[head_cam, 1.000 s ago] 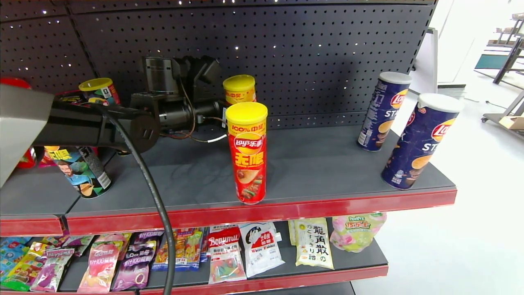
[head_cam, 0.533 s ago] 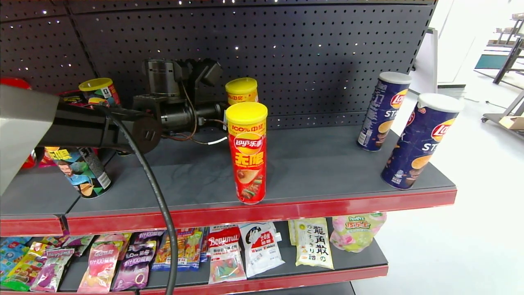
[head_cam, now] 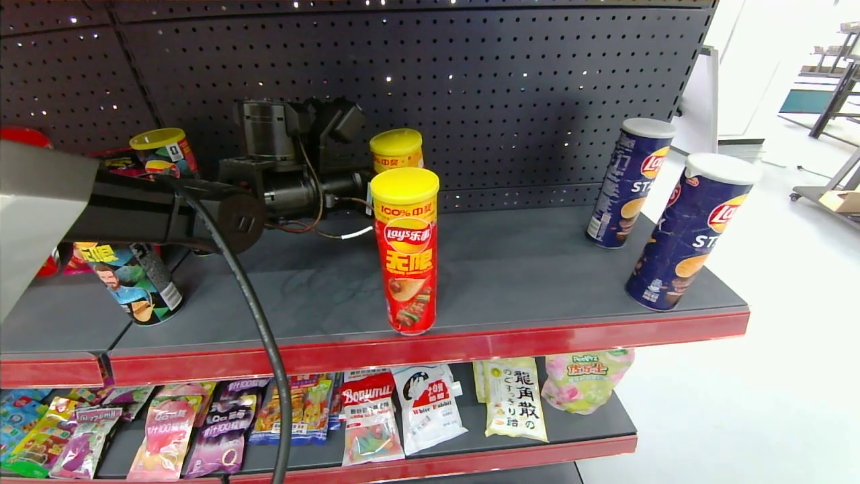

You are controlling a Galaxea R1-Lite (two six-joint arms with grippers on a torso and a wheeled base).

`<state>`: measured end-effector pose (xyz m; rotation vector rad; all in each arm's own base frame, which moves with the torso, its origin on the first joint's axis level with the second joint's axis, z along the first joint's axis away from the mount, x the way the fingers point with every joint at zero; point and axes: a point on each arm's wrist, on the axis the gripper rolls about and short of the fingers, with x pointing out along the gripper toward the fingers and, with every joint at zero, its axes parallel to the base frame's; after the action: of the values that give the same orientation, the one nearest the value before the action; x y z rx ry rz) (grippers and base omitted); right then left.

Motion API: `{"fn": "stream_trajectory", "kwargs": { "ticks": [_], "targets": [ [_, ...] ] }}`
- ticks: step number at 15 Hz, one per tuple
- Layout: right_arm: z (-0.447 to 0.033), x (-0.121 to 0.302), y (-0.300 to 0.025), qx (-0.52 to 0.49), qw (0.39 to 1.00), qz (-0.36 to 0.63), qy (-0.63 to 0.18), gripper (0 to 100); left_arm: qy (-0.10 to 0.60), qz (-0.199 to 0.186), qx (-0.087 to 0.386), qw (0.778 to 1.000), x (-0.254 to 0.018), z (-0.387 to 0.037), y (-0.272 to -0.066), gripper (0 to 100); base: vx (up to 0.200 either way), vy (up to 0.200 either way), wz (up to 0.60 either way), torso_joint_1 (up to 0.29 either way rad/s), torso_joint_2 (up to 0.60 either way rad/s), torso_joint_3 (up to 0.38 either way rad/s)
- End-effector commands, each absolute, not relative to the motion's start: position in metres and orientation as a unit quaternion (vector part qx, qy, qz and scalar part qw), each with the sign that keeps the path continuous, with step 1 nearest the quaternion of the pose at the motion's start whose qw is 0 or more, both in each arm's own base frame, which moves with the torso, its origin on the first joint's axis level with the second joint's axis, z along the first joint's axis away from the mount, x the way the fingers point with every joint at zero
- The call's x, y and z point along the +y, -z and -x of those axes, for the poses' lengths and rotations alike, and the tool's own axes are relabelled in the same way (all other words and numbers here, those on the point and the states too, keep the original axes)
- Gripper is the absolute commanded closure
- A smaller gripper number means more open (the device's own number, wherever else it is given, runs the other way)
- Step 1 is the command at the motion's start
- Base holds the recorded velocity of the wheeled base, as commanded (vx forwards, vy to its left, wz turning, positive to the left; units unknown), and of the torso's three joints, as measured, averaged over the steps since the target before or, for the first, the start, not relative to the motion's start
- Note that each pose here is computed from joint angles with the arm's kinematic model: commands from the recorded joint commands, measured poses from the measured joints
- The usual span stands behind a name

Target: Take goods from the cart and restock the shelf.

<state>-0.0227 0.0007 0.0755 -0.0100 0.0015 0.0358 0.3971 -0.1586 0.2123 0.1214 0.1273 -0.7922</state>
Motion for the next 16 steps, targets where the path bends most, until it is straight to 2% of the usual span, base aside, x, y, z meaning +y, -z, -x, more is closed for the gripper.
{"fn": "stream_trajectory", "kwargs": {
  "ticks": [1,11,12,13,14,16],
  "targets": [
    [0.023,0.001,-0.076,0.001,1.000,0.005,-0.018,0,0.385,-0.059,0.065,0.919,-0.158,-0.397,-0.212,0,0.000,0.000,0.00,0.000,0.00,0.000],
    [0.023,0.001,-0.076,0.001,1.000,0.005,-0.018,0,0.368,-0.059,0.096,0.923,-0.134,-0.371,-0.215,0,0.000,0.000,0.00,0.000,0.00,0.000],
    [0.023,0.001,-0.076,0.001,1.000,0.005,-0.018,0,0.348,-0.071,0.116,0.928,-0.110,-0.356,-0.208,0,0.000,0.000,0.00,0.000,0.00,0.000],
    [0.023,0.001,-0.076,0.001,1.000,0.005,-0.018,0,0.338,-0.080,0.129,0.929,-0.099,-0.347,-0.202,0,0.000,0.000,0.00,0.000,0.00,0.000],
    [0.023,0.001,-0.076,0.001,1.000,0.005,-0.018,0,0.338,-0.080,0.129,0.929,-0.099,-0.347,-0.202,0,0.000,0.000,0.00,0.000,0.00,0.000],
    [0.023,0.001,-0.076,0.001,1.000,0.005,-0.018,0,0.311,-0.092,0.161,0.932,-0.068,-0.296,-0.192,0,0.000,0.000,0.00,0.000,0.00,0.000]
  ]
}}
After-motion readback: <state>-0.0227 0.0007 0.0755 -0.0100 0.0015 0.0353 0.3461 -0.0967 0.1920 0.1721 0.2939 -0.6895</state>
